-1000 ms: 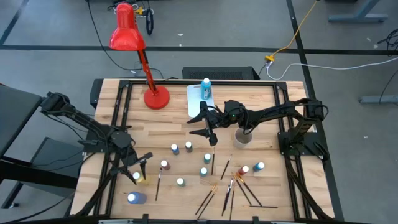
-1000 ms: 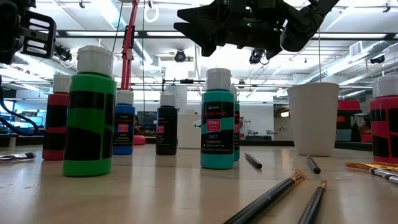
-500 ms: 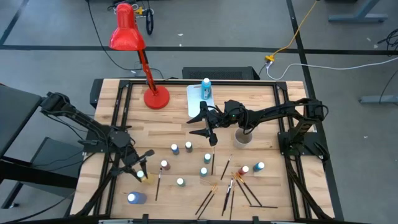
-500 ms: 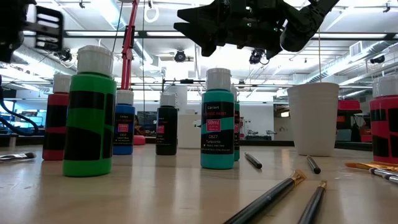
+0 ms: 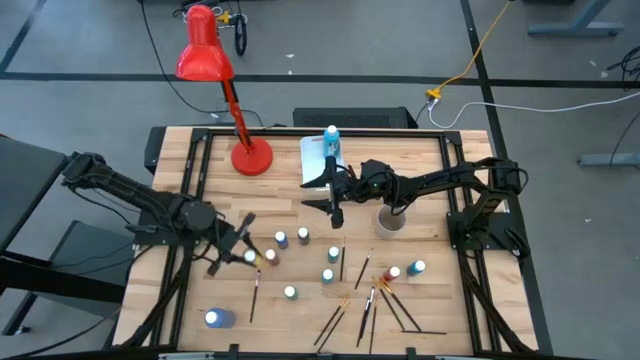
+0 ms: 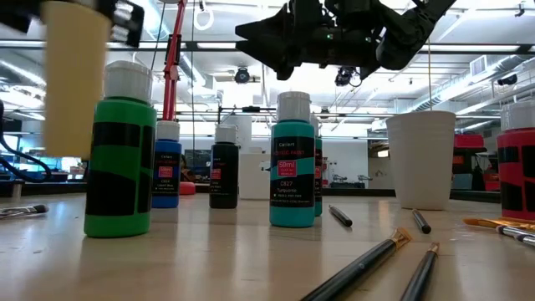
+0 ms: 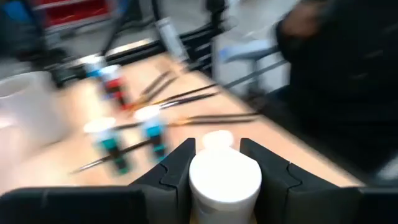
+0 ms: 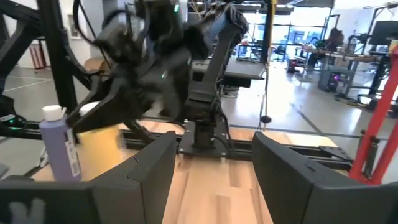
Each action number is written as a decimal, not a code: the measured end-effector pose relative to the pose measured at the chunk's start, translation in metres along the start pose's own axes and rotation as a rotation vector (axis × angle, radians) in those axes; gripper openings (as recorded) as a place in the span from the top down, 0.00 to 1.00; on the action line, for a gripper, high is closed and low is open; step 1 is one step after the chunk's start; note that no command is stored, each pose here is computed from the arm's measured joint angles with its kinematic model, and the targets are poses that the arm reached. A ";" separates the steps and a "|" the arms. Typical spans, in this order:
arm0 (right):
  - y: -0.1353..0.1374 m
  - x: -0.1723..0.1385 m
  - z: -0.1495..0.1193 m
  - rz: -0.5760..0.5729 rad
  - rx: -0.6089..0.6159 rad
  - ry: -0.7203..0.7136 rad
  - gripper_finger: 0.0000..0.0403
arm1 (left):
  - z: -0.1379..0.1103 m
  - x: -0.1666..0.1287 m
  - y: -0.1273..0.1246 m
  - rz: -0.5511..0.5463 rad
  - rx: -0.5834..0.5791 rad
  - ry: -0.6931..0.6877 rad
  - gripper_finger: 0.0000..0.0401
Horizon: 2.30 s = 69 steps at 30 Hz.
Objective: Pick & Place Paint Supplies
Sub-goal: Put the large yellow paint bottle into the white bin
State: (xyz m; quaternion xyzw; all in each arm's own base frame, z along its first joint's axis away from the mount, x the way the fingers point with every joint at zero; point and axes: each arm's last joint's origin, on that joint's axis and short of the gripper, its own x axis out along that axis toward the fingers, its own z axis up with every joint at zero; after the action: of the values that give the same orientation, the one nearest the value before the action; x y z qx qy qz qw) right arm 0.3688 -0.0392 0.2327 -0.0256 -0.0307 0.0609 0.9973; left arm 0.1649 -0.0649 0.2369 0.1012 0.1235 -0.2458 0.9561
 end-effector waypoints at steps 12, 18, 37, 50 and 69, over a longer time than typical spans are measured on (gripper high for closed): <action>0.011 0.002 -0.002 0.117 0.017 0.019 0.48 | 0.079 -0.028 0.027 0.149 0.152 -0.041 0.69; 0.018 0.003 -0.003 0.135 -0.014 0.029 0.48 | 0.073 -0.012 0.051 0.236 0.176 0.033 0.69; 0.014 0.002 -0.012 0.000 -0.147 0.131 0.38 | 0.046 0.037 0.122 0.371 0.140 -0.007 0.68; 0.013 0.003 0.001 -0.008 -0.182 0.002 0.21 | 0.056 0.037 0.131 0.423 0.132 -0.138 0.67; 0.009 0.002 -0.013 -0.025 -0.110 0.136 0.48 | 0.044 0.052 0.137 0.434 0.110 -0.108 0.75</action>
State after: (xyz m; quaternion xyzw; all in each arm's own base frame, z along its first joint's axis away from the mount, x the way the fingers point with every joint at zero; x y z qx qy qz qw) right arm 0.3702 -0.0310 0.2191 -0.0840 0.0334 0.0447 0.9949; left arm 0.2856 0.0187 0.2824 0.1642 0.0338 -0.0458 0.9848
